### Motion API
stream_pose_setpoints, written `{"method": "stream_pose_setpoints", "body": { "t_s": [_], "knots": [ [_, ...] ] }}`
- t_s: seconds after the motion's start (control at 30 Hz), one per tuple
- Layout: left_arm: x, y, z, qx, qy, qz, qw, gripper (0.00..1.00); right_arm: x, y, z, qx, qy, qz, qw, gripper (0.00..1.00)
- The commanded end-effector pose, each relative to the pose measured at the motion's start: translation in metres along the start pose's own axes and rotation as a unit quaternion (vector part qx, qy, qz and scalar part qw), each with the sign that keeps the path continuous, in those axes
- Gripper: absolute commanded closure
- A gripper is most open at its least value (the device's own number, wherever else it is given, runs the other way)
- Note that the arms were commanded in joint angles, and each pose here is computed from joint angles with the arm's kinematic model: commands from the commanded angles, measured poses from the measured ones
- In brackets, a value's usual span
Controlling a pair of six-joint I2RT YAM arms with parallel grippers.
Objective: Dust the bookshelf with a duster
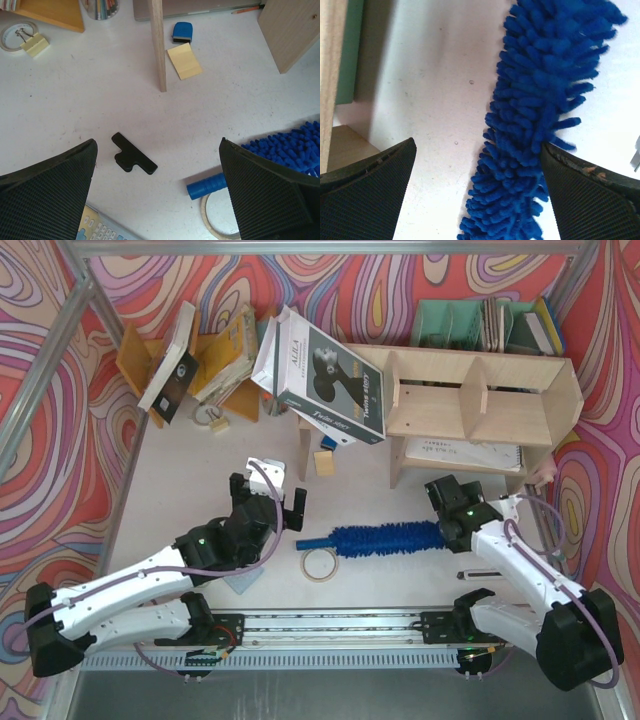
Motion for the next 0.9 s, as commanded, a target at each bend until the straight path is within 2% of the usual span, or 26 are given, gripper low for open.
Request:
{"method": "stream_pose_setpoints", "body": {
  "t_s": [0.0,0.33,0.6,0.73,0.87],
  "knots": [
    [-0.002,0.005,-0.003,0.017,-0.011,-0.011,1.000,0.01,0.004,0.016,-0.007,-0.034,0.004,-0.067,0.997,0.01],
    [-0.001,0.014,-0.016,0.028,-0.040,-0.039,0.998,0.02,0.018,0.038,-0.028,-0.053,0.084,-0.125,0.987,0.01],
    [-0.003,0.020,-0.029,0.059,-0.080,-0.037,0.994,0.02,0.045,0.050,-0.056,-0.040,0.198,-0.223,0.954,0.01],
    [-0.004,0.020,-0.038,0.077,-0.101,-0.046,0.991,0.02,0.057,0.058,-0.076,-0.036,0.267,-0.277,0.922,0.01],
    [0.008,0.010,-0.043,0.107,-0.059,-0.058,0.991,0.02,0.075,0.059,-0.104,-0.012,0.371,-0.333,0.867,0.01]
  ]
}}
Point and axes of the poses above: each gripper's point midway between its finger pads, its own z axis out along the fingers, its own x axis along the line the jaws close on, y = z × x, the point moved 7 cm from there along -z, back along the fingers, and after that the axes turned 6 degrees about z, right-handed, at the moved point
